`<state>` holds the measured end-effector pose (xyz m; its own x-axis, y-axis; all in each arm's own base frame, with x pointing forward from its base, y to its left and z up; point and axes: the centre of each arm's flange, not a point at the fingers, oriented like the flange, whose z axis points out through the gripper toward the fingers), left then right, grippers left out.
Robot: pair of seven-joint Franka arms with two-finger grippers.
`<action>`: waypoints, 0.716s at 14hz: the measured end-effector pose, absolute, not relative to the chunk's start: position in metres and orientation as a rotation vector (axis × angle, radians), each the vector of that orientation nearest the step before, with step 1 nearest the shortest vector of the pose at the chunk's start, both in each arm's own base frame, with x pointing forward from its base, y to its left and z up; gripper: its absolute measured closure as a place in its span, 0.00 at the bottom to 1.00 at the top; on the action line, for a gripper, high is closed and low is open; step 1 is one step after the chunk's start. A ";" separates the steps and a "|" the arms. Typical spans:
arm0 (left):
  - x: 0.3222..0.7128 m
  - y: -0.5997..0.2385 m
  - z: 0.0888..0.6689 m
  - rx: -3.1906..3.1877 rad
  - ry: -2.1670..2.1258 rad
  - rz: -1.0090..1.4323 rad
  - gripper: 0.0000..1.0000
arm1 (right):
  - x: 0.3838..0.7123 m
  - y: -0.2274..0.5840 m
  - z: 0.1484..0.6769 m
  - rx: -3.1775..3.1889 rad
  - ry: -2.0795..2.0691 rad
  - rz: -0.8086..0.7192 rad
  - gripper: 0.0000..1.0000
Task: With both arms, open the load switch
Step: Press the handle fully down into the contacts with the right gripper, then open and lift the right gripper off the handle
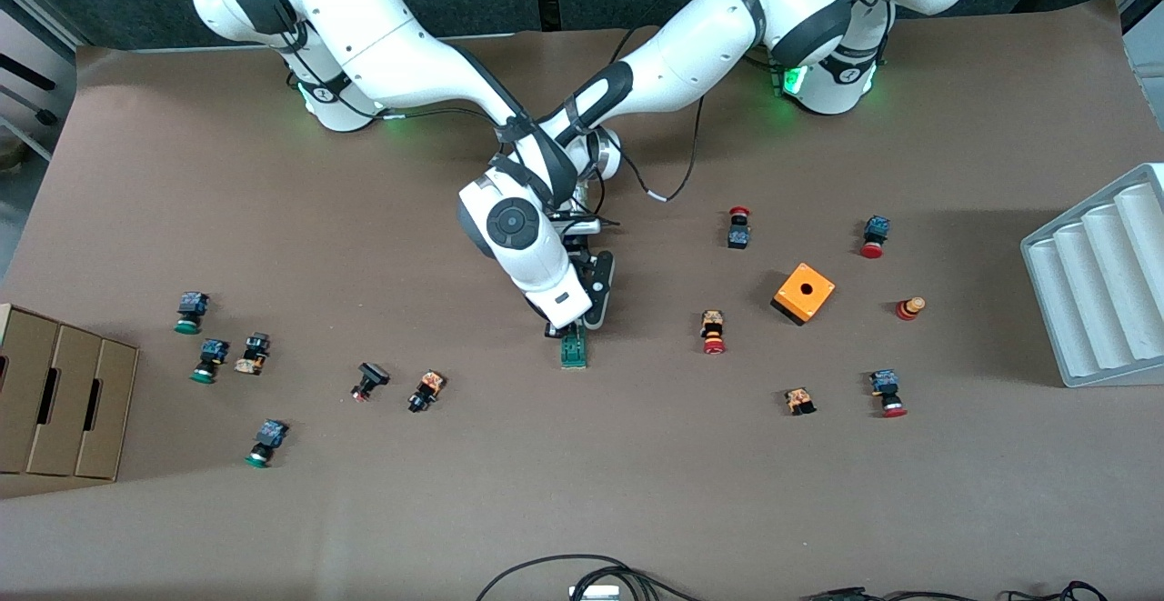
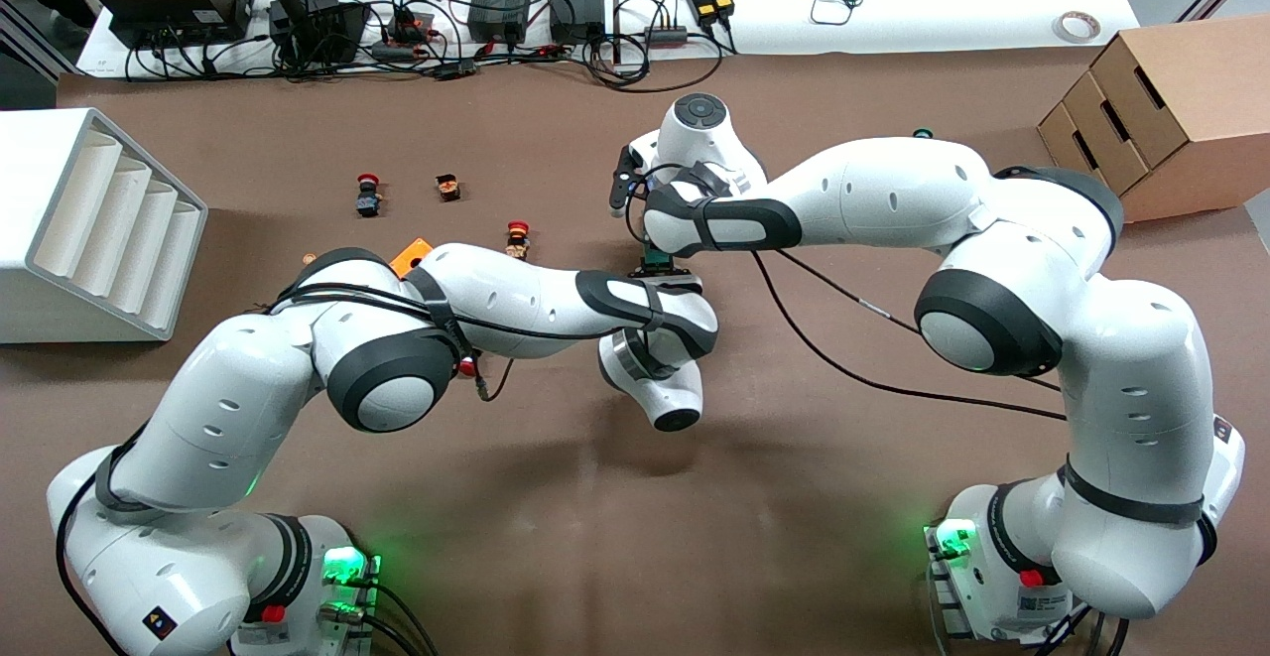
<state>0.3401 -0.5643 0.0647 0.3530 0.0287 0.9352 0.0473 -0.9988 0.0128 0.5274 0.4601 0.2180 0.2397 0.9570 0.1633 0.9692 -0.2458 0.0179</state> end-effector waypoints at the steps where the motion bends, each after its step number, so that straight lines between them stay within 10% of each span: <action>1: 0.340 -0.564 0.065 -2.570 -0.072 -1.776 0.51 | 0.527 0.460 0.218 -2.404 -1.873 -0.215 0.70; 6: 0.340 -0.564 0.065 -2.571 -0.073 -1.776 0.51 | 0.527 0.460 0.218 -2.404 -1.873 -0.217 0.67; 10: 0.340 -0.564 0.065 -2.571 -0.073 -1.776 0.51 | 0.530 0.461 0.225 -2.403 -1.871 -0.242 0.30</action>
